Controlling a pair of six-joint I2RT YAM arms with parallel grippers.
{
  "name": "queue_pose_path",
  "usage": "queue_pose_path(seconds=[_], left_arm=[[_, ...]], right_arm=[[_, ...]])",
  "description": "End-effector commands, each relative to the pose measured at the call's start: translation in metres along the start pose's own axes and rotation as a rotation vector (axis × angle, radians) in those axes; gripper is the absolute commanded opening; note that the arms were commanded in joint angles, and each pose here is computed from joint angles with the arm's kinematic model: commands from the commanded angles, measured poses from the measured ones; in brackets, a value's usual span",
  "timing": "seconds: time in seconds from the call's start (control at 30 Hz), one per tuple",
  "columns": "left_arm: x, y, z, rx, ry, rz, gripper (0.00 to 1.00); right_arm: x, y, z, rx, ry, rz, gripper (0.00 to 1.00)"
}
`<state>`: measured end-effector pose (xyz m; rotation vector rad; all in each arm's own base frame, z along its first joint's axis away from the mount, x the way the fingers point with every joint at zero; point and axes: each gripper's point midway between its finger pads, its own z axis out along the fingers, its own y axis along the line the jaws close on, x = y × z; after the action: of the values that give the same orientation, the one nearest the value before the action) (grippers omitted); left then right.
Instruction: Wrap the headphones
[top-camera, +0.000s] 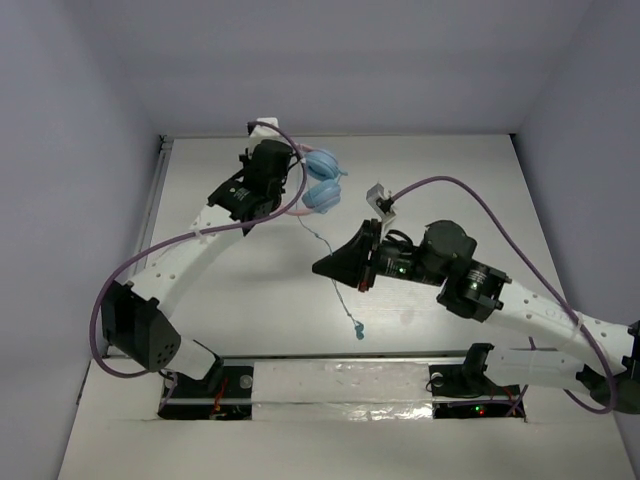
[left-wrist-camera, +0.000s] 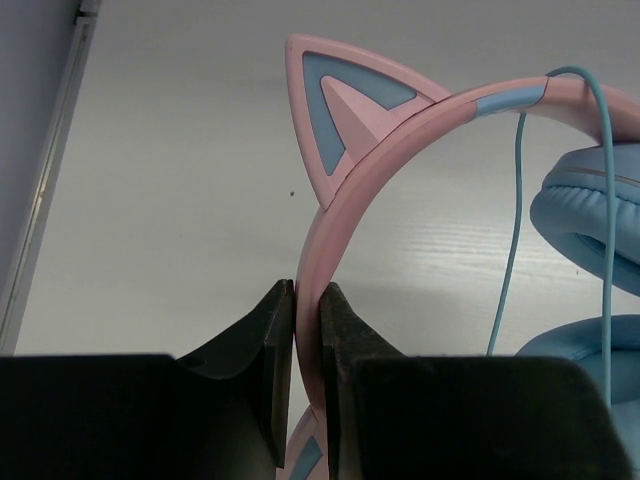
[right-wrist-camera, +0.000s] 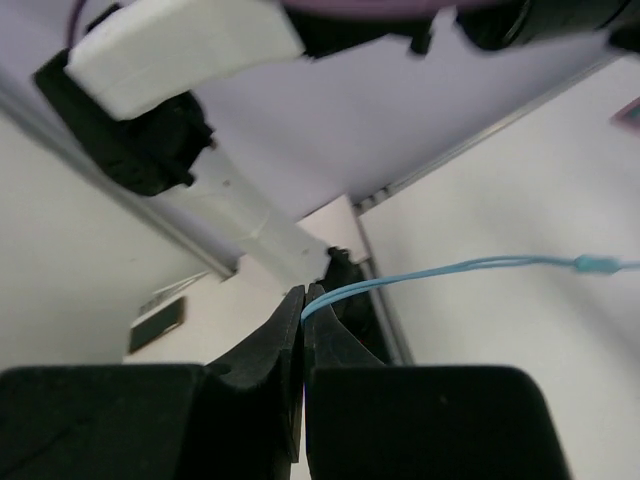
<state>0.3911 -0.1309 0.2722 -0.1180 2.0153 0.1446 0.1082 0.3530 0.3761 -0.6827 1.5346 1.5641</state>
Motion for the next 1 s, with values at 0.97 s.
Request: queue_pose_path(seconds=[0.97], left_arm=[[0.107,-0.028,-0.073,0.279,0.130,0.284,0.00]], right_arm=[[-0.101,-0.186,-0.063,0.964,0.083,-0.440,0.00]])
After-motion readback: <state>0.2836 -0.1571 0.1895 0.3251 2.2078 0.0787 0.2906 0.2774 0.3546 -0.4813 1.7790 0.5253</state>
